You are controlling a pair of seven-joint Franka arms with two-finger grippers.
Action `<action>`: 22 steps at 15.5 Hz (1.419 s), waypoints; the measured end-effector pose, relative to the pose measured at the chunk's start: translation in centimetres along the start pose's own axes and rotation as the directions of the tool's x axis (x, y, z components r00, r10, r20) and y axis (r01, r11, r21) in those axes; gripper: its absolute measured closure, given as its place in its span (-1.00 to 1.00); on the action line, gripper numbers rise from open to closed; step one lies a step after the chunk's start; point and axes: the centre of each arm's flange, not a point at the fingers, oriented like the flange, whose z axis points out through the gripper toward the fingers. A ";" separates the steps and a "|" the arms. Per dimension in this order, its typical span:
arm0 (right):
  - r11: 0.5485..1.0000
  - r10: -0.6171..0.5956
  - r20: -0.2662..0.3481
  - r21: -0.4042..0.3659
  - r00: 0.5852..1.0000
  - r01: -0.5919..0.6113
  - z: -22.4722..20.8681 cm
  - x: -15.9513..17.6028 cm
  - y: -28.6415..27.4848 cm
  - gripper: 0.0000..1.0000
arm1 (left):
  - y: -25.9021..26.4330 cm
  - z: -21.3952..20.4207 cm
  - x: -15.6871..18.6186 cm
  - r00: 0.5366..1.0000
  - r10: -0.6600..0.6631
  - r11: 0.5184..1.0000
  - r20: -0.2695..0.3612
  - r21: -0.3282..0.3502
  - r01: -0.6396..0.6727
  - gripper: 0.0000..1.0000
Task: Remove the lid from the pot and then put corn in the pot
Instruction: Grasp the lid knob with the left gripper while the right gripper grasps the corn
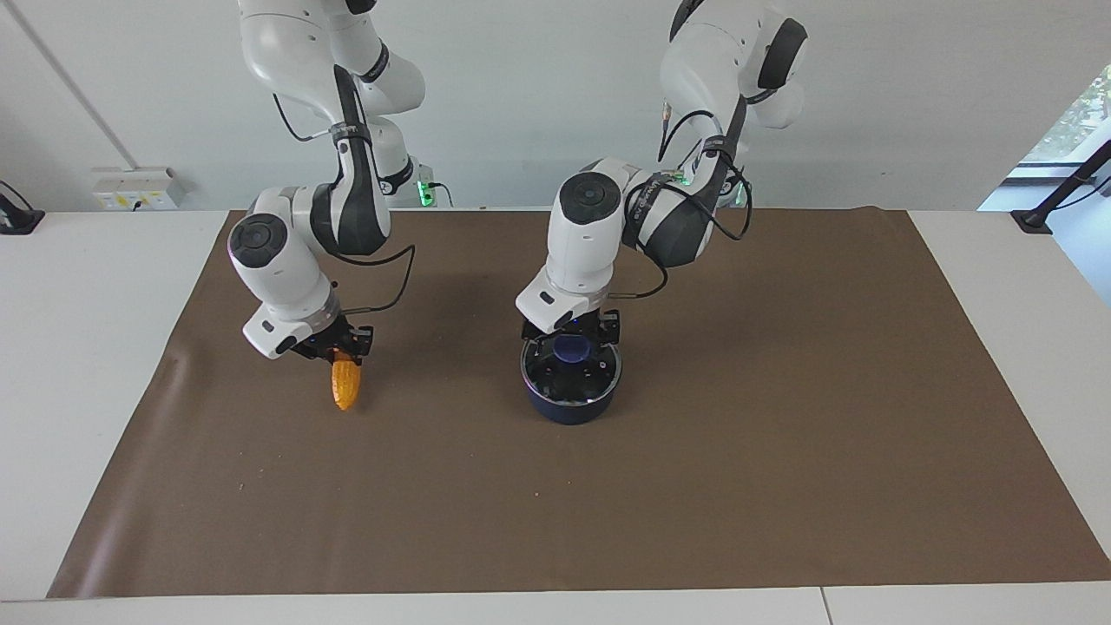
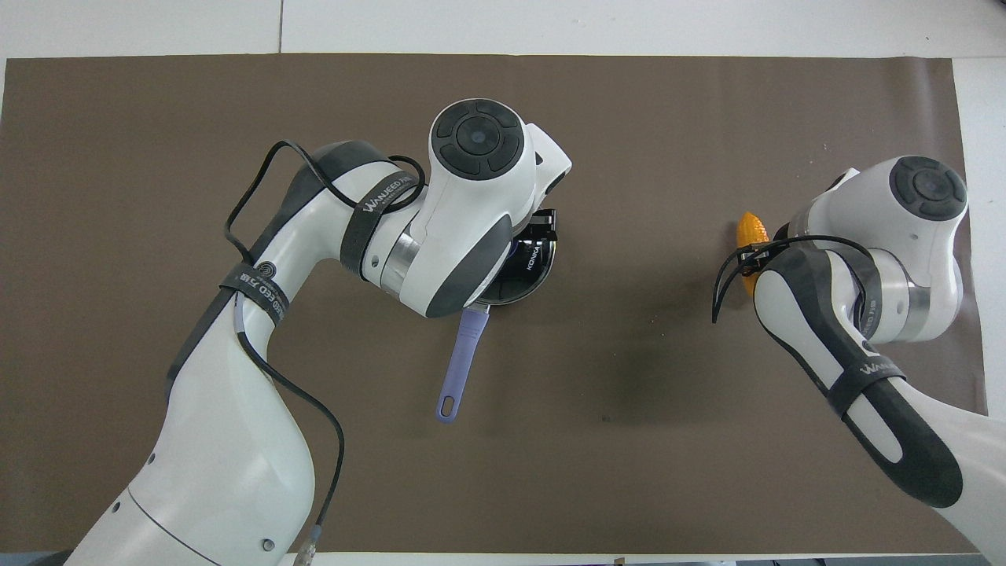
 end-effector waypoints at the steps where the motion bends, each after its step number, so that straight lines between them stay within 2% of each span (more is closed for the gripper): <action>1: 1.000 -0.008 -0.001 0.006 1.000 0.008 -2.5 0.5 -0.9 0.22 | 0.0 0.0 0.0 1.000 0.002 1.000 0.000 0.000 -0.002 -0.99; 4: 0.999 0.008 -0.013 0.043 1.000 -0.008 -8.7 1.0 -5.1 0.22 | 0.0 0.1 0.0 1.000 0.009 1.000 0.001 0.001 -0.009 -0.91; 6: 0.999 0.009 -0.028 0.044 1.000 -0.008 -10.4 0.9 -8.4 0.22 | -0.1 0.3 -0.1 1.000 0.010 1.000 0.005 0.004 -0.010 -0.87; 10: 0.999 -0.002 -0.019 0.038 1.000 0.003 -9.8 0.8 -11.5 0.22 | -0.3 0.9 -0.1 1.000 0.014 1.000 0.012 0.010 -0.014 -0.82; 12: 0.999 0.002 -0.014 0.037 1.000 -0.001 -9.5 0.9 -11.3 0.22 | -0.4 0.8 -0.1 1.000 0.016 1.000 0.011 0.011 -0.016 -0.44; 13: 0.999 0.003 -0.014 0.037 1.000 -0.002 -9.4 0.9 -11.2 0.22 | -0.4 0.8 0.0 1.000 0.018 1.000 0.011 0.011 -0.018 -0.34; 22: 0.999 -0.002 -0.034 0.040 0.999 0.003 -9.7 1.0 -11.9 0.22 | -0.5 0.6 0.0 1.000 0.016 1.000 0.014 0.010 -0.016 -0.34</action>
